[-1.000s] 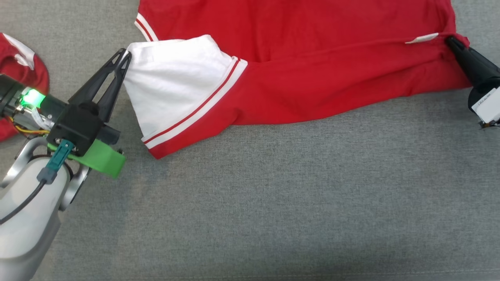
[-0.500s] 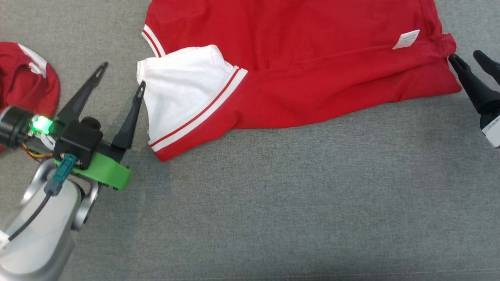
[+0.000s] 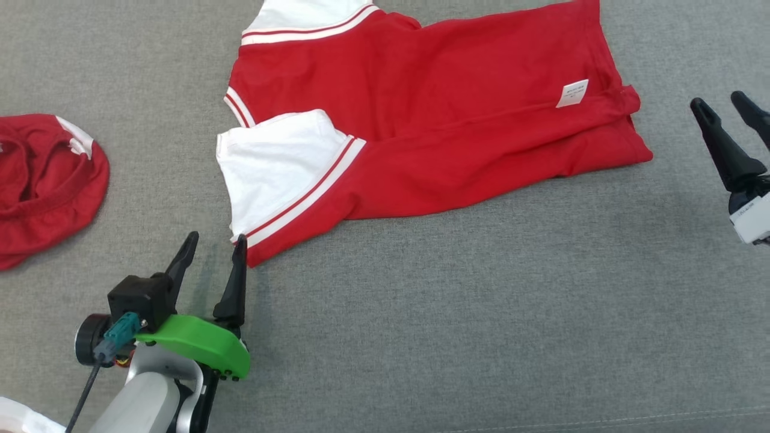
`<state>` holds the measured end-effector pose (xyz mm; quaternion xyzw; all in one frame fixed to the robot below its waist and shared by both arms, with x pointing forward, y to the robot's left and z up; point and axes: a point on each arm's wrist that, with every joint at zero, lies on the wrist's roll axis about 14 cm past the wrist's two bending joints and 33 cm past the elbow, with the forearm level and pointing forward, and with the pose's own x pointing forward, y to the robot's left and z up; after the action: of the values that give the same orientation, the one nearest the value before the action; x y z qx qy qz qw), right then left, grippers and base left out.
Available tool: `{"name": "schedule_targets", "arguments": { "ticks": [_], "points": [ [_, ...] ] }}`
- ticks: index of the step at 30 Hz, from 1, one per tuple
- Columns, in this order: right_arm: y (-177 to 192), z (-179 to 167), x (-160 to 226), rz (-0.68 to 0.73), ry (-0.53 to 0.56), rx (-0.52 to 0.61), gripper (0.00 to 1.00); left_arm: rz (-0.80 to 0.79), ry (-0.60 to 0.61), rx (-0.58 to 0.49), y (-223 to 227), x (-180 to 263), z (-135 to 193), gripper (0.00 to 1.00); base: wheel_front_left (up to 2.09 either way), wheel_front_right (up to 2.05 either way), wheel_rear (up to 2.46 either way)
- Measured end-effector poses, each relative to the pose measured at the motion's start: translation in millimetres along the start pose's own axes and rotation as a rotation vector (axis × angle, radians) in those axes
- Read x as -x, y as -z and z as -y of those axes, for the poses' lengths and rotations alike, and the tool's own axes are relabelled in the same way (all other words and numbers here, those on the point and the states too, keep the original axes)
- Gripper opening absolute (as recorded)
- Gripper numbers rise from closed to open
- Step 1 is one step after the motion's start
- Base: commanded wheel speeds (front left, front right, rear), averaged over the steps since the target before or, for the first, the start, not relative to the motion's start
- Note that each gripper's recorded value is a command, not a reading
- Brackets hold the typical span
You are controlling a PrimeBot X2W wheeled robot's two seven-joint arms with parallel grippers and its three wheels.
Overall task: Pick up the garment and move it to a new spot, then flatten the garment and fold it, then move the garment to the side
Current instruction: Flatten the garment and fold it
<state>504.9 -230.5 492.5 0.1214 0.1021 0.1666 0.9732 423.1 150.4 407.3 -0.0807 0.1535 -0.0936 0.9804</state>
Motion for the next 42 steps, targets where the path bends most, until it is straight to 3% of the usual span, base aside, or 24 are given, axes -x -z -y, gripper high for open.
{"name": "schedule_targets", "arguments": {
  "ticks": [10, 11, 13, 23, 32, 33, 34, 36, 42],
  "points": [
    [22.8, -8.3, 13.9, 0.037, 0.034, -0.073, 1.00, -0.155, 0.003, 0.091, 43.2, -11.7, 13.6, 1.00, 0.00, 0.00, 0.00],
    [25.9, -9.2, 13.2, 0.035, 0.034, -0.080, 1.00, -0.160, 0.007, 0.091, 44.7, -14.3, 14.6, 0.96, 0.00, 0.00, 0.00],
    [32.8, -9.0, 12.6, 0.025, 0.039, -0.092, 1.00, -0.156, 0.009, 0.094, 45.2, -19.1, 15.3, 0.00, 0.00, 0.00, 0.00],
    [82.6, -6.9, -5.2, -0.080, 0.080, -0.124, 1.00, -0.106, 0.002, 0.096, 38.8, -17.7, 10.4, 0.00, 0.00, 0.00, 0.00],
    [100.2, -12.2, -34.3, -0.154, 0.032, 0.004, 1.00, -0.088, -0.014, 0.062, 31.8, -15.5, -0.1, 0.00, 0.00, 0.00, 0.00],
    [103.3, -12.9, -35.3, -0.167, 0.025, 0.018, 0.90, -0.089, -0.015, 0.061, 32.2, -15.5, -0.5, 0.00, 0.00, 0.00, 0.00],
    [106.5, -13.7, -35.8, -0.180, 0.019, 0.028, 0.49, -0.089, -0.015, 0.061, 32.0, -15.8, -0.7, 0.00, 0.00, 0.00, 0.00],
    [110.8, -14.9, -36.3, -0.199, 0.007, 0.046, 0.00, -0.087, -0.016, 0.058, 31.4, -16.0, -1.3, 0.00, 0.00, 0.00, 0.00],
    [91.8, -9.7, -36.5, -0.162, 0.006, 0.076, 0.00, -0.061, -0.013, 0.050, 23.9, -14.2, -0.7, 0.00, 0.00, 0.00, 0.00]
  ]
}}
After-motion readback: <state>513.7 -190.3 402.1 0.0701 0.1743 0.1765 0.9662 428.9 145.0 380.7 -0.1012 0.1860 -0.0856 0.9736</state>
